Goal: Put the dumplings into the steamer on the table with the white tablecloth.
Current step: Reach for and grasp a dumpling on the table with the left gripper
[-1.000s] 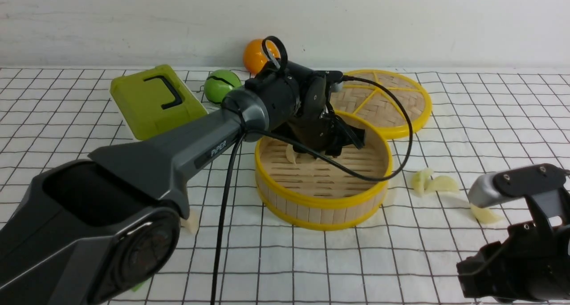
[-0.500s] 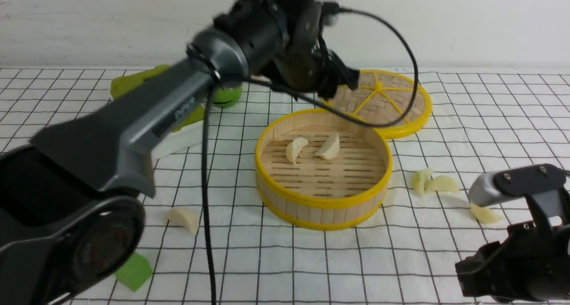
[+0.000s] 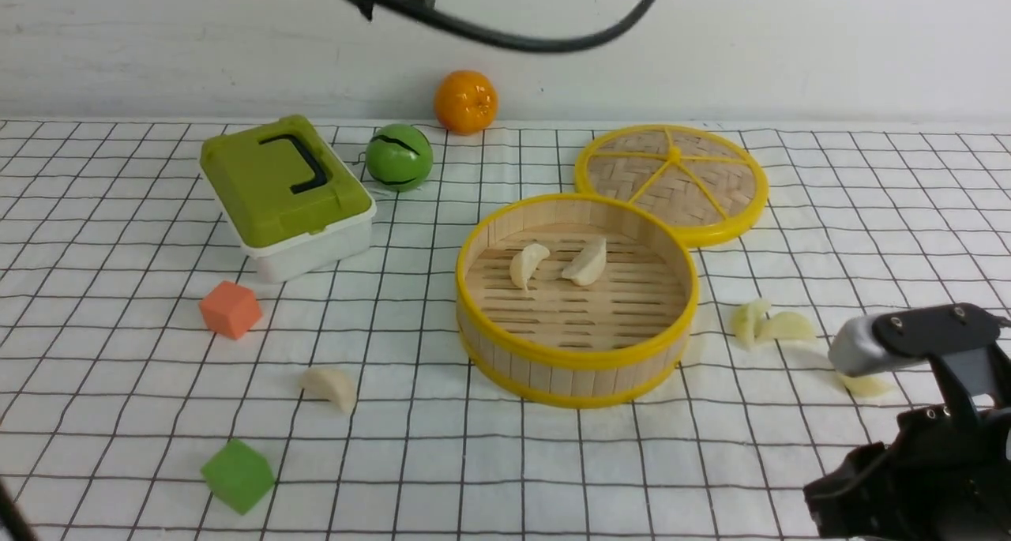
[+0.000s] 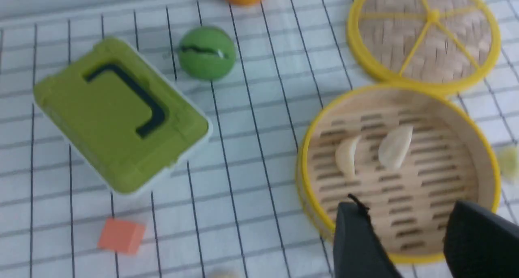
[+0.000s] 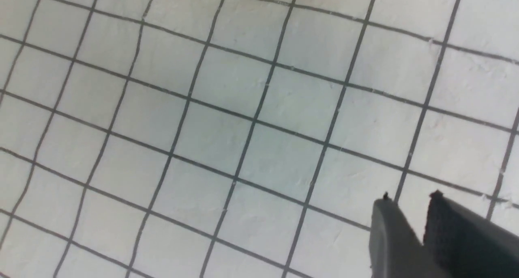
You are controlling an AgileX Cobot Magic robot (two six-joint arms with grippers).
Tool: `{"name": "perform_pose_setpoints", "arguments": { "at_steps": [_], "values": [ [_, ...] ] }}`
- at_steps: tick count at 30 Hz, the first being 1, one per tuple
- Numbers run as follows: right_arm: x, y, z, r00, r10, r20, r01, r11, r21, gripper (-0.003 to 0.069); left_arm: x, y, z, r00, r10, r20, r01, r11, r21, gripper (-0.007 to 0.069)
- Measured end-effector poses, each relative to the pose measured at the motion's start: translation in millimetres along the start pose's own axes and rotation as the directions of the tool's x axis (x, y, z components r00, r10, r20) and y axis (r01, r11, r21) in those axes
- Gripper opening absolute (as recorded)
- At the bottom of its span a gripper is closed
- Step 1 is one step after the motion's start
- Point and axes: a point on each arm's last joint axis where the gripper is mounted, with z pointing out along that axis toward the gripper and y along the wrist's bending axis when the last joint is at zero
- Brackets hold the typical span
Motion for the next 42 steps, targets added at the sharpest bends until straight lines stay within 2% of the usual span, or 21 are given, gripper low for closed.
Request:
{"name": "perform_pose_setpoints", "arguments": {
  "at_steps": [3,4,5,9,13,18,23,26,30,34,40,42],
  "values": [
    [1.8,1.2,0.0,1.000,0.018,-0.020,-0.018,1.000,-0.013,0.0139,40.9,7.0,31.9,0.990,-0.007,-0.143,-0.004,0.997,-0.081,0.0293],
    [1.8,1.2,0.0,1.000,0.018,-0.020,-0.018,1.000,-0.013,0.0139,44.0,6.9,35.7,0.988,-0.010,-0.153,-0.003,0.996,-0.084,0.0293],
    [2.3,1.4,0.0,0.999,0.019,-0.026,-0.019,1.000,-0.015,0.0141,68.2,11.8,58.6,0.983,-0.027,-0.179,0.002,0.991,-0.137,0.0291],
    [2.5,1.7,-0.1,0.999,0.023,-0.028,-0.024,1.000,-0.018,0.0144,108.2,17.3,96.7,0.979,-0.082,-0.188,0.047,0.981,-0.188,0.0291],
    [1.8,2.6,0.0,0.999,0.041,-0.021,-0.041,0.999,-0.028,0.0146,148.2,24.1,140.5,0.940,-0.282,-0.192,0.237,0.944,-0.228,0.0291],
    [1.6,3.0,-0.1,0.999,0.047,-0.019,-0.048,0.998,-0.032,0.0148,154.5,42.0,159.9,0.899,-0.396,-0.188,0.336,0.897,-0.288,0.0291],
    [1.4,3.3,-0.1,0.998,0.053,-0.017,-0.054,0.998,-0.035,0.0157,159.0,69.5,179.0,0.806,-0.558,-0.197,0.482,0.813,-0.328,0.0292],
    [1.1,4.0,-0.1,0.998,0.067,-0.016,-0.067,0.997,-0.043,0.0158,165.6,73.5,193.1,0.764,-0.600,-0.235,0.521,0.790,-0.323,0.0306],
    [1.0,4.9,-0.1,0.998,0.060,-0.014,-0.061,0.997,-0.053,0.0165,170.8,71.3,208.0,0.754,-0.606,-0.254,0.529,0.789,-0.311,0.0338],
    [0.5,7.0,-0.3,0.998,0.056,-0.010,-0.057,0.995,-0.076,0.0167,174.3,71.2,218.9,0.770,-0.587,-0.250,0.514,0.803,-0.301,0.0335],
    [-0.1,9.9,-0.5,1.000,0.006,0.000,-0.006,0.994,-0.109,0.0172,169.4,72.1,221.5,0.799,-0.551,-0.239,0.482,0.826,-0.294,0.0190],
    [-0.2,10.5,-0.6,1.000,-0.005,0.003,0.005,0.993,-0.116,0.0175,166.1,72.2,222.0,0.816,-0.525,-0.242,0.456,0.842,-0.289,0.0190]
  ]
}}
